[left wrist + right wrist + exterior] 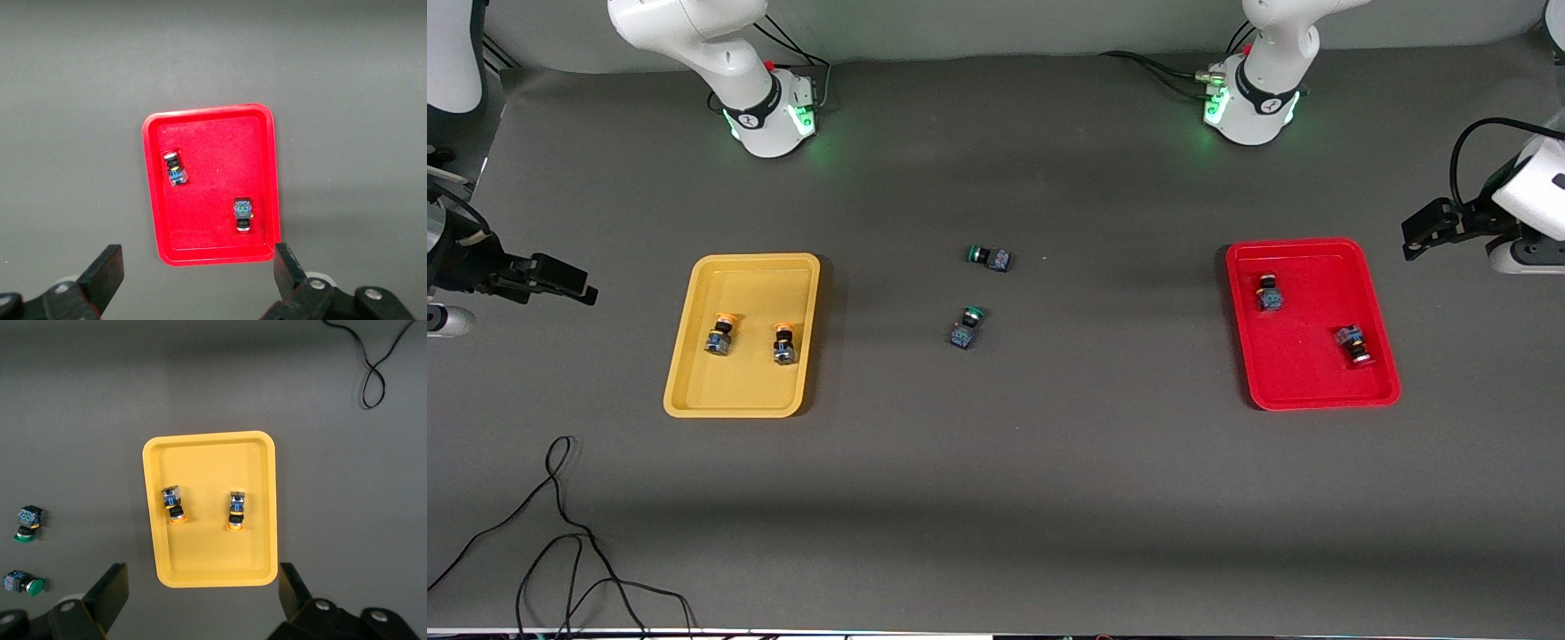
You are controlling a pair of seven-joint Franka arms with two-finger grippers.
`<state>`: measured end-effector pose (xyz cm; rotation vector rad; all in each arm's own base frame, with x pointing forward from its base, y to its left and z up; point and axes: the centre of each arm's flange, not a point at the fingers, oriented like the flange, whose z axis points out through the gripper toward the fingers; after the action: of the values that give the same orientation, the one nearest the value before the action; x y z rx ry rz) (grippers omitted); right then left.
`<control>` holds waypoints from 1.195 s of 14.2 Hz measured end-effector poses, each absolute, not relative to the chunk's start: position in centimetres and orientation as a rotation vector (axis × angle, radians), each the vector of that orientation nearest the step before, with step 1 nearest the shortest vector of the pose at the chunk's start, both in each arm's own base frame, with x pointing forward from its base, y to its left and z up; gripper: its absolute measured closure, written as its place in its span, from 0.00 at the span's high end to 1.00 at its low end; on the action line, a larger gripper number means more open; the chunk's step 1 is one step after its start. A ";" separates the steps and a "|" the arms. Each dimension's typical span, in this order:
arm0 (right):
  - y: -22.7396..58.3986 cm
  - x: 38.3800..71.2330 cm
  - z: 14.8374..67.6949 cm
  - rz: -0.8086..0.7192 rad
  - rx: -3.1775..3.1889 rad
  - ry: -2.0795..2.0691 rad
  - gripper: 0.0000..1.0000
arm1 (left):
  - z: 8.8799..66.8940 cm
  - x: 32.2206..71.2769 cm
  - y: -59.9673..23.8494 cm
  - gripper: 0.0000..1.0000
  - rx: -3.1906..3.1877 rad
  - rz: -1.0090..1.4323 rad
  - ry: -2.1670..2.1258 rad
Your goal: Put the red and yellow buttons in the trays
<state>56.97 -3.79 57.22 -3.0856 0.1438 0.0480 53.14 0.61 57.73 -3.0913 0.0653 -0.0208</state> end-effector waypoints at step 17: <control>-4.0 55.6 57.6 0.059 -3.120 0.128 1.00 | 57.7 53.2 -0.8 1.00 -3.091 -0.001 0.108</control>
<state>55.57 -4.04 57.57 -3.1198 0.1283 0.0587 53.22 -0.83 57.67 -3.0911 0.1075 -0.0008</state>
